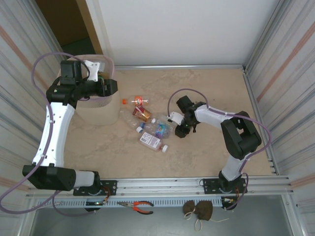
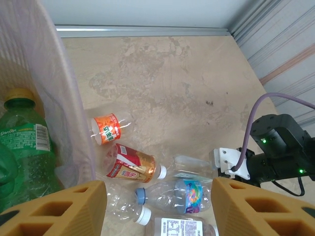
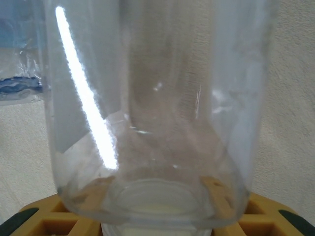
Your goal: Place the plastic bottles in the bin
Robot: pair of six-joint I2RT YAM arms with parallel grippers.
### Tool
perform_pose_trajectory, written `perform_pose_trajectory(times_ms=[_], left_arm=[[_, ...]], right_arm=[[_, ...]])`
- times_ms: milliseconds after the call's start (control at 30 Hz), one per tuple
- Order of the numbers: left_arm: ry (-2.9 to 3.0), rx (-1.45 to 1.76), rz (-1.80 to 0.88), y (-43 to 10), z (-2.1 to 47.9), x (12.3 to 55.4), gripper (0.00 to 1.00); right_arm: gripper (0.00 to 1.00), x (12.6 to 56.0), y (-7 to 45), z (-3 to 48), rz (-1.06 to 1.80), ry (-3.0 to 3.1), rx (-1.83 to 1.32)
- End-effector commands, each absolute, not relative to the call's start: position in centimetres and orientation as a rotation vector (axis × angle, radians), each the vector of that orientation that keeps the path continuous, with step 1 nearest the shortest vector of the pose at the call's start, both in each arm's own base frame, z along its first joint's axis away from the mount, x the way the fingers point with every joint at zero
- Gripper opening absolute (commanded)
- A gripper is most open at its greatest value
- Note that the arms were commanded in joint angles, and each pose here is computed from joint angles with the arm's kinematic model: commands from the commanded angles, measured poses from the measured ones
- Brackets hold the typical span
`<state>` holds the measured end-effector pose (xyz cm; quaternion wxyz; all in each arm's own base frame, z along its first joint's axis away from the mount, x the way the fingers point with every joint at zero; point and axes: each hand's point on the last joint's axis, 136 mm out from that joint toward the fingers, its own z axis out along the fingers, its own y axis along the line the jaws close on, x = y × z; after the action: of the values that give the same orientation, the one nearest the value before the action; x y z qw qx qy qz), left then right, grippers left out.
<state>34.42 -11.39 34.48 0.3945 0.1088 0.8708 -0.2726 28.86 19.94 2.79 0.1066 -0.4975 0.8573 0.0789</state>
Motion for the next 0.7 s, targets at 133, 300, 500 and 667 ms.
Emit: perform_pose_trajectory(times_ms=[133, 300, 500, 667], left_arm=[[2.124, 0.279, -0.799, -12.8, 36.2, 33.7, 0.58], [2.094, 0.312, -0.813, -14.6, 36.7, 33.4, 0.58], [2.050, 0.337, -0.861, -17.7, 37.4, 33.0, 0.64], [2.037, 0.309, -0.877, -20.0, 37.7, 33.2, 0.72]], right_arm=[[0.32, 29.9, 19.4, 4.9, 0.246, 2.511, -1.352], [0.31, 30.4, 18.9, 7.7, 0.270, 2.470, -1.219], [0.31, 30.8, 19.0, 12.2, 0.294, 2.365, -1.091], [0.29, 30.9, 19.8, 16.5, 0.349, 2.245, -0.975]])
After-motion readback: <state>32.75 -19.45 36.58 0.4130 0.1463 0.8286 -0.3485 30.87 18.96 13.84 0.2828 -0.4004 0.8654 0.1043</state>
